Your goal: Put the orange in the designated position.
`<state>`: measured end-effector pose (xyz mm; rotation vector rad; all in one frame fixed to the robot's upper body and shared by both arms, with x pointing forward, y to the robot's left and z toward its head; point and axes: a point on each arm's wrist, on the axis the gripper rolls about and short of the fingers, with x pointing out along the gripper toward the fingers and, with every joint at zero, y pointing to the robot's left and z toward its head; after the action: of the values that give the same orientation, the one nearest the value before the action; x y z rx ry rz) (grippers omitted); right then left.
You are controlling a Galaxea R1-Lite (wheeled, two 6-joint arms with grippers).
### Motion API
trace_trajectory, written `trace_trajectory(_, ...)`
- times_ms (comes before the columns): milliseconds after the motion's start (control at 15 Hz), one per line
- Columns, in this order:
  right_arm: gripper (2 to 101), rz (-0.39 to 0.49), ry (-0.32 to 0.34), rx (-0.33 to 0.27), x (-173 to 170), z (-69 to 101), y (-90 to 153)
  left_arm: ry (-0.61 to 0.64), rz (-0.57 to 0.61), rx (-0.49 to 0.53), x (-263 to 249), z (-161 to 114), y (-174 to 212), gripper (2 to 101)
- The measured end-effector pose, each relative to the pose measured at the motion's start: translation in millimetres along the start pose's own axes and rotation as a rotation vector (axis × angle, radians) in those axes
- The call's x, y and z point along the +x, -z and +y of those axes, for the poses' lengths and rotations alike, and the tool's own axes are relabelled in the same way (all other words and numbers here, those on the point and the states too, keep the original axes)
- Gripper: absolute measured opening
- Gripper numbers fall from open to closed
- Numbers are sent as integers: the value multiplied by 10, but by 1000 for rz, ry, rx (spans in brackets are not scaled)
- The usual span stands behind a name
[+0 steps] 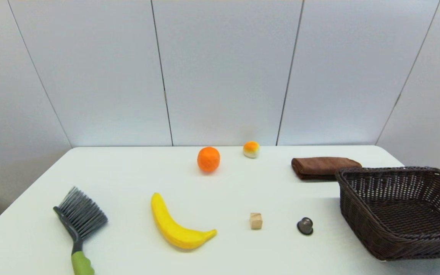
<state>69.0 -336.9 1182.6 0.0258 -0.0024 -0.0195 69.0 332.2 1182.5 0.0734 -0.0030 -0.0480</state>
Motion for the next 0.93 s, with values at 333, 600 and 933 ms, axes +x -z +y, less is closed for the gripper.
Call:
trace_trajectory(333, 973, 0, 0, 0, 0, 0, 0, -1, 0, 0, 0, 0, 0, 979)
trace_trajectory(600, 973, 0, 0, 0, 0, 0, 0, 0, 0, 0, 0, 0, 0, 979)
trace_trajectory(933, 973, -1, 0, 0, 0, 0, -1, 0, 0, 0, 0, 0, 0, 979)
